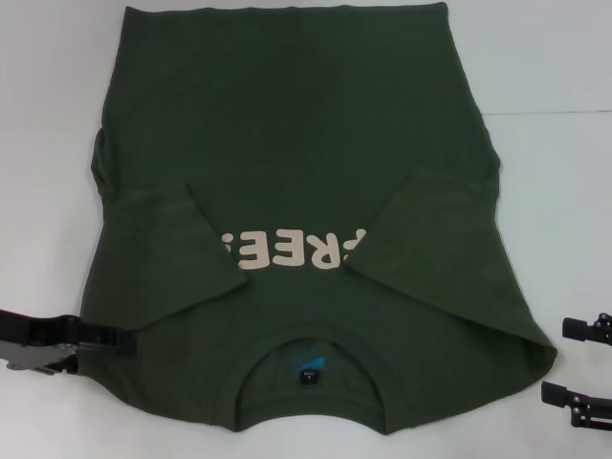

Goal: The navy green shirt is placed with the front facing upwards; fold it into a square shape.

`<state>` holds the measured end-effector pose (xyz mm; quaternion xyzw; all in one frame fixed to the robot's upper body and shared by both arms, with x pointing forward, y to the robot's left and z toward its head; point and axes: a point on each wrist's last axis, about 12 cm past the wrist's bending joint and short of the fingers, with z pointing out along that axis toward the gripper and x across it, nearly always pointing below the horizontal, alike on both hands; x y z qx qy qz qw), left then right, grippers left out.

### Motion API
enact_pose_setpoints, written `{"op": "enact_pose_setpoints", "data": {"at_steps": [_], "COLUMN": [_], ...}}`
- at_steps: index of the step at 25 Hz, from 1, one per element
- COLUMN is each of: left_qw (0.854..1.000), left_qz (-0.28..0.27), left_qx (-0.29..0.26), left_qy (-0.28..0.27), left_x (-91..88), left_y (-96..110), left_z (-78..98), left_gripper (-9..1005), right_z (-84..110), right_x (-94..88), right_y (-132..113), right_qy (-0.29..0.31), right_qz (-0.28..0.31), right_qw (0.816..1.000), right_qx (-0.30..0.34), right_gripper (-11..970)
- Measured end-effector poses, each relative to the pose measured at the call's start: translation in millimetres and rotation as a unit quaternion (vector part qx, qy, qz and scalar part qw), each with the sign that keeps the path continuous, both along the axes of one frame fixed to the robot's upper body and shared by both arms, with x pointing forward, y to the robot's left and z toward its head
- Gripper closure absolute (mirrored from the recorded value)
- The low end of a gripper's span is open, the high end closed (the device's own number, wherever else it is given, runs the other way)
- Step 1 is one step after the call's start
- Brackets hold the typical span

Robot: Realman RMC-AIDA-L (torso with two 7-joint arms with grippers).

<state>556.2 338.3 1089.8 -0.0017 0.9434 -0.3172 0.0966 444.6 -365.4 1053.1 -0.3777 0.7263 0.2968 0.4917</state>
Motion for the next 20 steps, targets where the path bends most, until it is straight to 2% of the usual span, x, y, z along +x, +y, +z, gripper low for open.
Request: {"op": "enact_pose_setpoints", "data": {"at_steps": [8,13,20], "left_qw": [1.000,1.000,1.000], "left_qz": [0.008,0.004,0.000], "left_qx": [0.008,0.016,0.024], "left_qy": [0.005,0.002,0.000], "left_x": [2.6,3.4,5.3], "left_y": [-0.8,-3.6,-5.8], "left_z": [0.3,-1.2,-1.3], "left_gripper": [83,234,547], "right_z": [0.1,0.4,1.3], "right_x": [0.2,0.7,1.6], "right_y": [-0.4,-0.9,-1.4], "right_qy": [0.000,0.006,0.006], "right_qz": [-0.002,-0.005,-0.006], "right_qw": [1.000,1.000,1.000], "right_qx": [0.000,0.003,0.003], "right_gripper": [57,57,58]}}
